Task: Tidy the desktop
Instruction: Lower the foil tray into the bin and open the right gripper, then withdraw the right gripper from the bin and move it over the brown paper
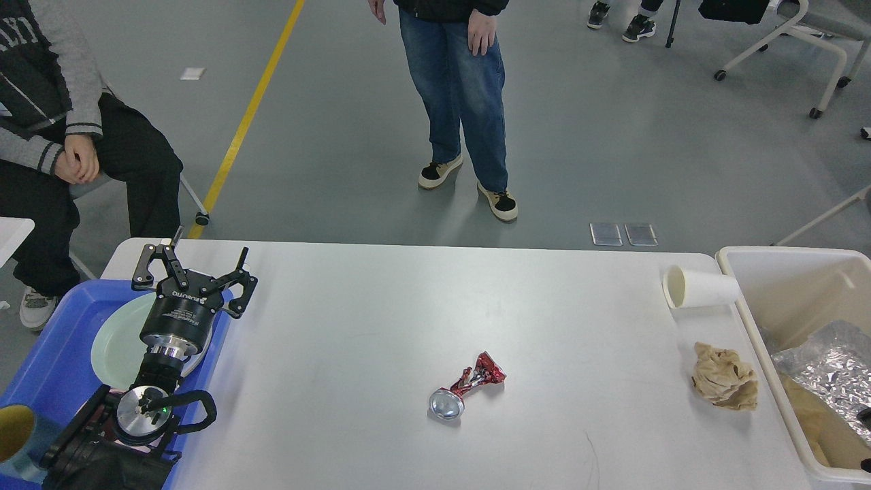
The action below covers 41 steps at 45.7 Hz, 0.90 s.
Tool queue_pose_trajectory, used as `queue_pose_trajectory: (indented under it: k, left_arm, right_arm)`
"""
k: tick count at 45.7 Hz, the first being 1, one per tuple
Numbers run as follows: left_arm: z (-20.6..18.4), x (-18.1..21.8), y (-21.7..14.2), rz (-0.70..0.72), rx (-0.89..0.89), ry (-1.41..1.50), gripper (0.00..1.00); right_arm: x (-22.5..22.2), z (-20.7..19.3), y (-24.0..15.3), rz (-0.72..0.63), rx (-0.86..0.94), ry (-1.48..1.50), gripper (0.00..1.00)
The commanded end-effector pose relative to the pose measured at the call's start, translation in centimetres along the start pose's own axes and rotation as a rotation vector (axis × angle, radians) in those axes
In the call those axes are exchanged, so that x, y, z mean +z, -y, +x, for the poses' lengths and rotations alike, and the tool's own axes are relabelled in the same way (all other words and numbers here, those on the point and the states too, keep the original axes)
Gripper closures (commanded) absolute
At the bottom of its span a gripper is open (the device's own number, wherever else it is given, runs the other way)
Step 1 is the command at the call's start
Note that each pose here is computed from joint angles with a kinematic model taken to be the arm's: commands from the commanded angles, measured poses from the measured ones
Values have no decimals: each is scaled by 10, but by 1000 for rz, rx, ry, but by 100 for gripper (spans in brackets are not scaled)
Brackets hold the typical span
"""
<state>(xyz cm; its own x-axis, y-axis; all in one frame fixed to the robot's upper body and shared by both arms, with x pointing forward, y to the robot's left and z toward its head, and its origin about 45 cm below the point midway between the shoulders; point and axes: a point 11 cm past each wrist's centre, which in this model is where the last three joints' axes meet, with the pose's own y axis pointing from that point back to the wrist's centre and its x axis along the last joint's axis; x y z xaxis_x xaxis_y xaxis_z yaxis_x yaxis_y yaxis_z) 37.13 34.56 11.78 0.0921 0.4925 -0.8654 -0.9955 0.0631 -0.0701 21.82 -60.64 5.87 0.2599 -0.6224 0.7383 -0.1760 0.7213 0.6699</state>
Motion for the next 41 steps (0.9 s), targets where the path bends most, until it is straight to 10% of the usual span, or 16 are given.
queue_pose_trajectory:
  k: [1, 15, 23, 41]
  left_arm:
    - [0, 0, 0, 1, 1, 0, 4]
    - [0, 0, 0, -1, 1, 0, 4]
    - [0, 0, 0, 1, -1, 0, 4]
    - [0, 0, 0, 1, -1, 0, 4]
  right_arm:
    - [-6, -14, -1, 12, -1, -18, 100]
    - [-15, -28, -3, 31, -7, -33, 100]
    - [-16, -12, -4, 35, 114, 7, 0]
    - [-21, 29, -9, 44, 115, 55, 0]
